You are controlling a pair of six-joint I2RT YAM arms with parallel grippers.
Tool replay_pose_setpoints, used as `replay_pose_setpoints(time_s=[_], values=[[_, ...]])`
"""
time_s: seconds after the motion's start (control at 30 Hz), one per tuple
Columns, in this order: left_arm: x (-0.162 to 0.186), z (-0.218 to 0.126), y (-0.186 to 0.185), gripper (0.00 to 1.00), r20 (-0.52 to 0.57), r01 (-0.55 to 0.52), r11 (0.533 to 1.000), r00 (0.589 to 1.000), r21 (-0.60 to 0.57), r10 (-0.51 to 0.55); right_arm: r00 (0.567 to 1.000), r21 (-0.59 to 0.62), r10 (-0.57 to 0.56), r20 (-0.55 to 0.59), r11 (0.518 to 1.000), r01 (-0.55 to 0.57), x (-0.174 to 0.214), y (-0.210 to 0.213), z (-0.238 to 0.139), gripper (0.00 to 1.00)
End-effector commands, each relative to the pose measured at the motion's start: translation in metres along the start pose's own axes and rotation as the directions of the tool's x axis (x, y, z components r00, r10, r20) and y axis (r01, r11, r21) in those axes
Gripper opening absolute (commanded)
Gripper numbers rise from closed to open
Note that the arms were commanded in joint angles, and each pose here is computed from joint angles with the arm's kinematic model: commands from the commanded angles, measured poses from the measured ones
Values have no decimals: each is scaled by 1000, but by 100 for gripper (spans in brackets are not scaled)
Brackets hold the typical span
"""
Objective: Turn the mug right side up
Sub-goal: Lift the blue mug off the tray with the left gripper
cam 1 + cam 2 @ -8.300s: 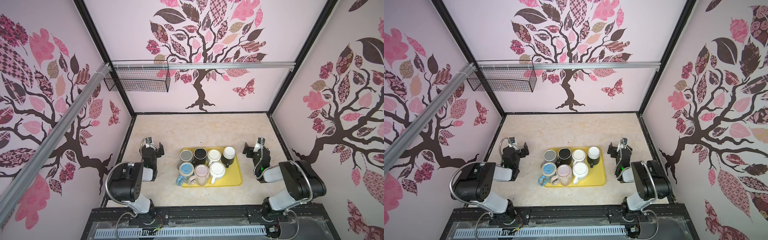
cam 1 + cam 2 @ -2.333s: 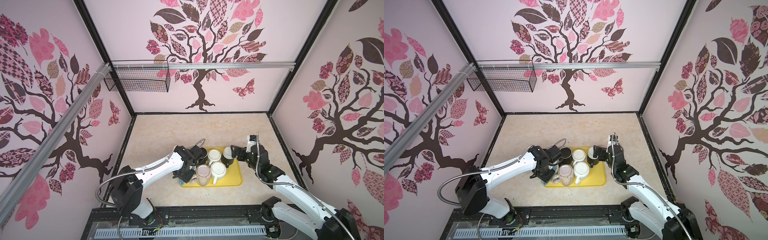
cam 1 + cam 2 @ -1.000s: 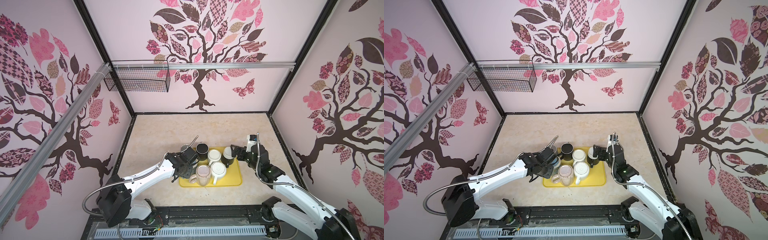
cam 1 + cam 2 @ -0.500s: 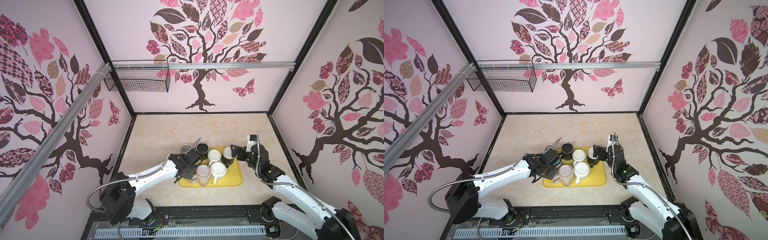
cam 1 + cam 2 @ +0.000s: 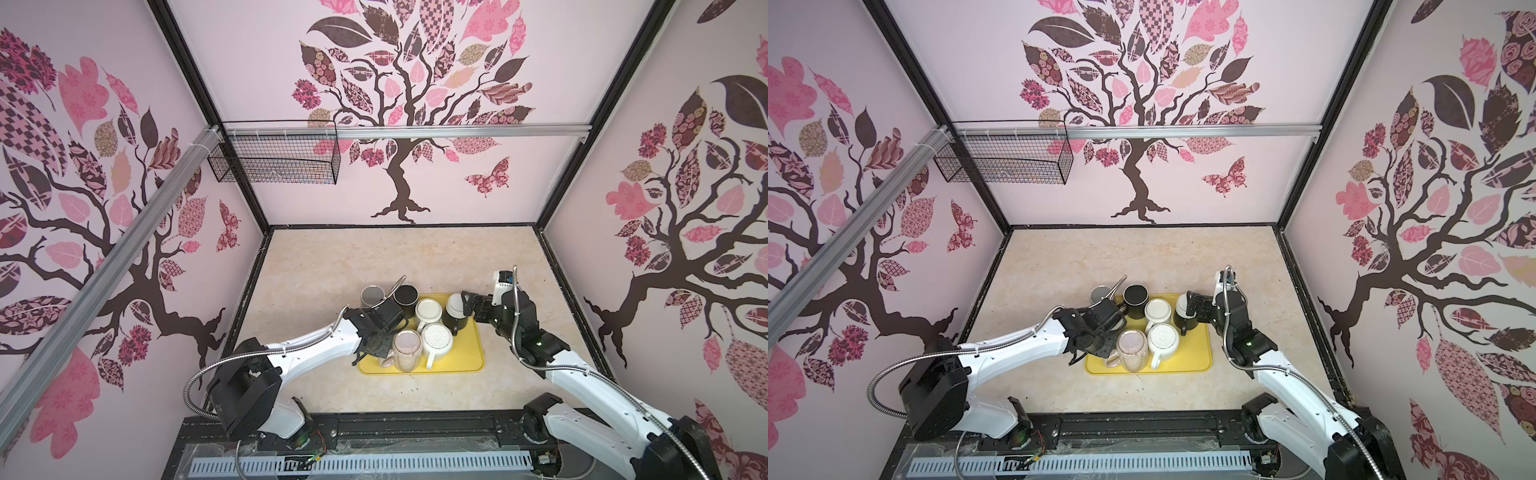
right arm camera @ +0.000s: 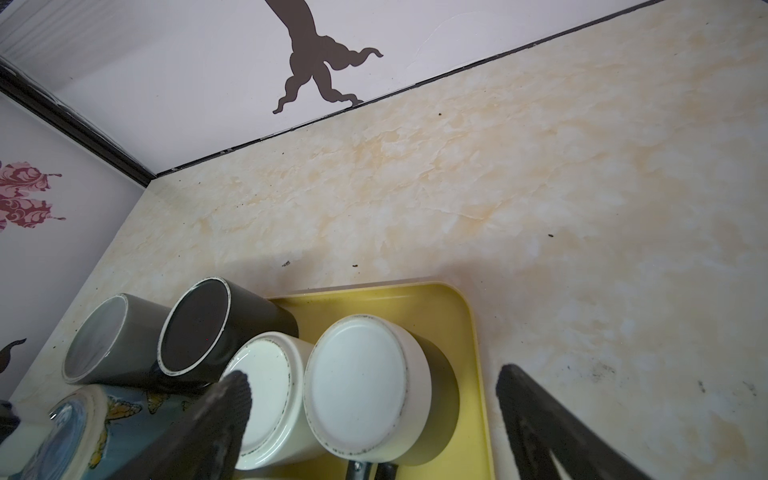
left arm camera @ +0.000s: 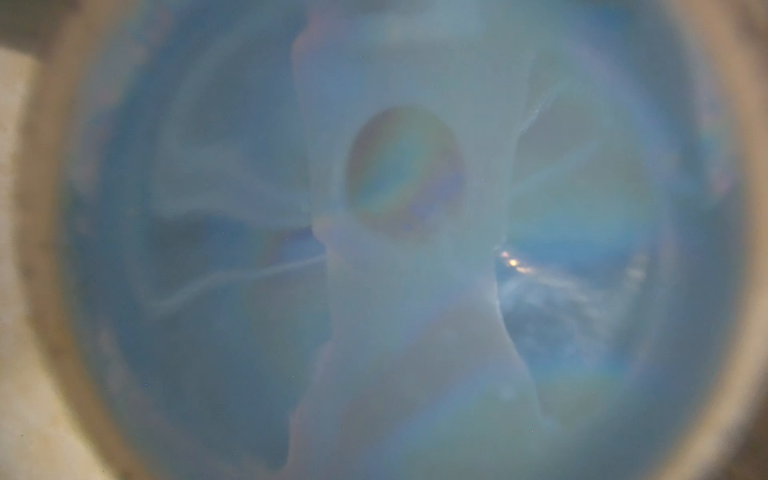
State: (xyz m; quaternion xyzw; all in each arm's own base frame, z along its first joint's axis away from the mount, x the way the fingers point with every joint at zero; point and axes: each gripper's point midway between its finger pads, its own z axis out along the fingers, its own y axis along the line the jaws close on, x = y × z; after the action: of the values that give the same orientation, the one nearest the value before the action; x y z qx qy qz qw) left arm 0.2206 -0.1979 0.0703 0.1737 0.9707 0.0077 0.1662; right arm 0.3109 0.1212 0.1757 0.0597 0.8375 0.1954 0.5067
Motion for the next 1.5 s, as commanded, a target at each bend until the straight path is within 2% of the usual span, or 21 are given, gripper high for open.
replay_pose_setpoints(time_s=[0.0,0.3,0.53,1.03,1.2,1.33,1.4,1.47], values=[[-4,2,5,18,38,18,1000,999,-25,-17,1000,-30,1,29,1000,0,-9,8,-5,95],[-1,-8,10,0,53,-30,994,998,-105,36,1000,-35,11,29,999,-10,-9,8,-6,94],[-4,-37,16,0,117,-18,995,993,-99,30,999,-46,13,30,999,-11,-10,11,-7,90],[-26,-111,9,0,277,-29,1000,960,7,26,1000,-86,4,30,996,-2,-16,24,-12,87],[-41,-151,14,0,374,-24,999,927,45,6,1000,-145,-1,7,989,2,-19,38,-14,86],[-56,-187,12,0,465,-27,993,885,117,-30,1000,-250,16,15,968,-12,-30,60,-25,85],[-66,-208,3,0,527,-52,980,848,194,-59,999,-357,40,16,934,-31,-38,81,-37,85],[-77,-225,-2,0,583,-62,968,807,242,-94,999,-486,49,2,873,-42,-41,105,-49,85]])
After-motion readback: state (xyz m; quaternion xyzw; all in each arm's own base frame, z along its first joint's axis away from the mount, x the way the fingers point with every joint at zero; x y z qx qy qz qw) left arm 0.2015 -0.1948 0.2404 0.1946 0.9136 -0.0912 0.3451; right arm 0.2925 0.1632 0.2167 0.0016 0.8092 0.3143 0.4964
